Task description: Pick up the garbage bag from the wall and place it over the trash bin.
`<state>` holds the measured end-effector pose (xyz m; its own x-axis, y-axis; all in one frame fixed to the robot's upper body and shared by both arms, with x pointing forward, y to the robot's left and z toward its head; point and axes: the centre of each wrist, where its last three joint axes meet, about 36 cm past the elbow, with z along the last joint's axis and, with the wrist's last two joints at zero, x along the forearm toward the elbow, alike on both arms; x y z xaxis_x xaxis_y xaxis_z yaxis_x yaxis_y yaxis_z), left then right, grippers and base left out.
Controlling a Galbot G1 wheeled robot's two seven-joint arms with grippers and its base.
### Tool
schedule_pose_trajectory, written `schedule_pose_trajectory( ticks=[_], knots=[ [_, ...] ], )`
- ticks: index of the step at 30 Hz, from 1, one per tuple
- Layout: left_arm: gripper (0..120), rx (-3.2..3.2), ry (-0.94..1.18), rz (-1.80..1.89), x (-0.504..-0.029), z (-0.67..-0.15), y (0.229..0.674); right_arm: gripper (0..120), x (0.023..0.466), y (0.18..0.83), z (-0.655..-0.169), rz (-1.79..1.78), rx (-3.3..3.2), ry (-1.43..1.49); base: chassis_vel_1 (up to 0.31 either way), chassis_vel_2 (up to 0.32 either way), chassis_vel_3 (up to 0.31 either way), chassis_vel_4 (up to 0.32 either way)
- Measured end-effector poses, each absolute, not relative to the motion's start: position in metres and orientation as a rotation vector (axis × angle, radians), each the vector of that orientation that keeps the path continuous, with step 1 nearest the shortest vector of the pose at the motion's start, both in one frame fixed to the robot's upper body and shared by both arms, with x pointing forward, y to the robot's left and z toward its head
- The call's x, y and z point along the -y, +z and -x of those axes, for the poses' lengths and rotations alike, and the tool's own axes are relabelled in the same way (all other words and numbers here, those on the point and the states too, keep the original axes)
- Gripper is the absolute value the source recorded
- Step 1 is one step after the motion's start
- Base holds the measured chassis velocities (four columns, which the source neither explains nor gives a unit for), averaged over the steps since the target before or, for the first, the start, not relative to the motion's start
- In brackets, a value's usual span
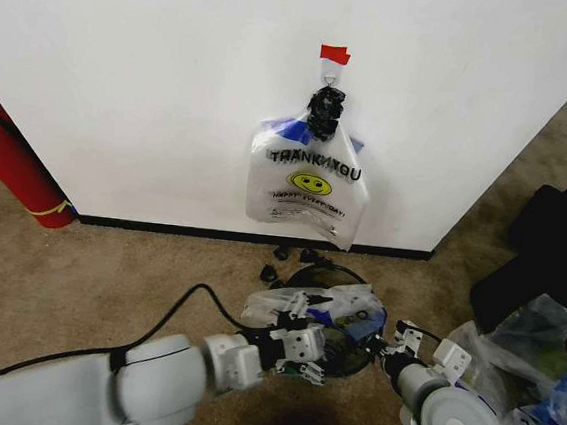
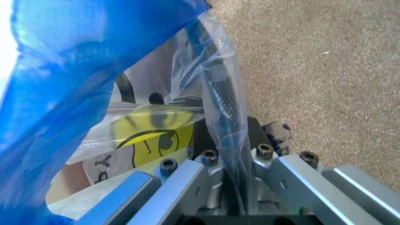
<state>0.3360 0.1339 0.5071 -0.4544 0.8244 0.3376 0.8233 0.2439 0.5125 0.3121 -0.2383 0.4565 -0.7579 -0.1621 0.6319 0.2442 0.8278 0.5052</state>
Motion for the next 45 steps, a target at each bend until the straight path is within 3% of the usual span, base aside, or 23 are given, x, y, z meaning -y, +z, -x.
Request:
schedule_pose_trajectory(
  ticks=[3,8,12,22,25,28,39,45],
  knots=[
    [93,-2.465,1.057,-1.647,-0.129,-0.34,0.502,0,0.239,0.456,-0.312,0.06,2.311,-0.757,0.0,0.0,0.0,0.0],
    [77,-2.439,1.137,-1.624,-0.122,-0.349,0.49,0,0.239,0.456,-0.312,0.058,2.312,-0.757,0.0,0.0,0.0,0.0],
    [57,-2.403,1.192,-1.615,-0.118,-0.354,0.484,0,0.239,0.456,-0.312,0.059,2.312,-0.755,0.0,0.0,0.0,0.0],
    [26,-2.377,1.217,-1.596,-0.115,-0.356,0.477,0,0.238,0.456,-0.309,0.063,2.32,-0.746,0.0,0.0,0.0,0.0],
    [11,-2.401,1.168,-1.584,-0.115,-0.354,0.48,0,0.238,0.456,-0.309,0.061,2.322,-0.745,0.0,0.0,0.0,0.0],
    [0,-2.588,0.895,-1.614,-0.109,-0.347,0.485,0,0.237,0.457,-0.309,0.058,2.324,-0.747,0.0,0.0,0.0,0.0],
    [0,-2.793,0.572,-1.436,-0.1,-0.374,0.51,0,0.232,0.455,-0.302,0.037,2.328,-0.728,0.0,0.0,0.0,0.0],
    [0,-2.861,0.597,-1.31,-0.1,-0.404,0.516,0,0.224,0.456,-0.291,0.003,2.344,-0.693,0.0,0.0,0.0,0.0]
  ],
)
